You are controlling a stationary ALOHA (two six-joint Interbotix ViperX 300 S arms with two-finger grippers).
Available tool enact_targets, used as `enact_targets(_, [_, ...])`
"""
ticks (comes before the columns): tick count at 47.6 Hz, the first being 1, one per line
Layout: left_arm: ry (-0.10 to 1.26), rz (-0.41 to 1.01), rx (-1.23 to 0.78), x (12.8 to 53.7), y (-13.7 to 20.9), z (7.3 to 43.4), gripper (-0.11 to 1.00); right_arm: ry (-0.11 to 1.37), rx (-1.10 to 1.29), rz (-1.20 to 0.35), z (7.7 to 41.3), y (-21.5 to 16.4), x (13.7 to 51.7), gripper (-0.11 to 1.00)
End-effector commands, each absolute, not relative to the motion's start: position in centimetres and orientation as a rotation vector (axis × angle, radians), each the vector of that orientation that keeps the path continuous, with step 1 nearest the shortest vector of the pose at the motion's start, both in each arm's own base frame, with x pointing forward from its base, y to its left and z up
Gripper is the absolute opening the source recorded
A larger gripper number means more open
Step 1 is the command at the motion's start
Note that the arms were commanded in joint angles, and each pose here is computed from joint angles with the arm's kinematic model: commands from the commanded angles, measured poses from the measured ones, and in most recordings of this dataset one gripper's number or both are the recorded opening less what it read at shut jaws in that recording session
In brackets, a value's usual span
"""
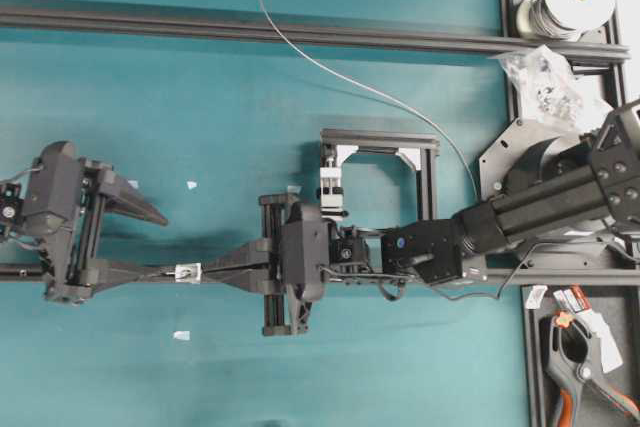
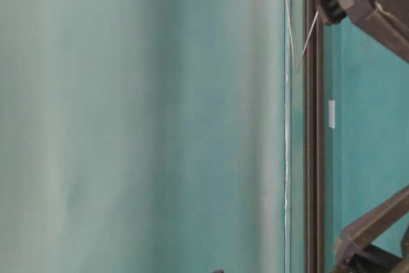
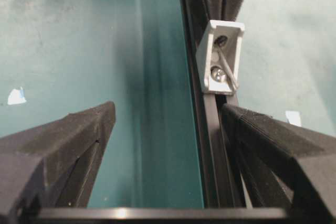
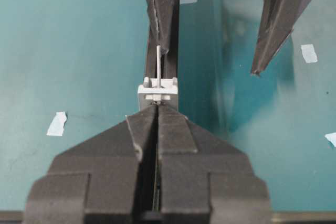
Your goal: Insert the wire through the hole in the metal fitting.
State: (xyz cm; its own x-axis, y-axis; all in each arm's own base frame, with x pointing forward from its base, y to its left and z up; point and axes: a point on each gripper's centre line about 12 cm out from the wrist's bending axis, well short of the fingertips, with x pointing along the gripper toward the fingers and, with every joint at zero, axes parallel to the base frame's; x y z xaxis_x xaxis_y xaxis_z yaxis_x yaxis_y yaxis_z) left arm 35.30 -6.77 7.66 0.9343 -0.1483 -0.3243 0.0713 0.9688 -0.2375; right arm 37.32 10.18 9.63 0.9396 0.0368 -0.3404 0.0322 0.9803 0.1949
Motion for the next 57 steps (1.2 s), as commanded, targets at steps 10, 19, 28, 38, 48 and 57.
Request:
enact_targets(10, [0.305, -0.121, -0.281, 36.2, -7.2, 9.8, 0.77, 0.316, 0.208, 0.002, 10.6, 10.1, 38.0, -0.01])
enact_targets(19, [0.309, -0.135, -0.282, 36.4, -7.8, 10.3, 0.77, 0.316, 0.209, 0.000, 10.6, 10.1, 38.0, -0.01])
enact_targets(28, [0.311, -0.155, -0.281, 36.8, -8.7, 10.6, 0.77, 0.316, 0.209, 0.000, 10.6, 10.1, 38.0, -0.01])
enact_targets(38, [0.307, -0.172, -0.281, 37.3, -9.4, 11.0, 0.77, 0.317, 0.209, 0.001, 10.6, 10.1, 38.0, -0.01])
enact_targets(48, [0.330, -0.168, -0.283, 37.5, -9.5, 10.8, 0.76, 0.317, 0.209, 0.001, 10.6, 10.1, 38.0, -0.01])
enact_targets(57, [0.327, -0.169, -0.284, 37.5, -9.5, 11.0, 0.64, 0.317, 0.208, 0.002, 10.6, 10.1, 38.0, -0.01])
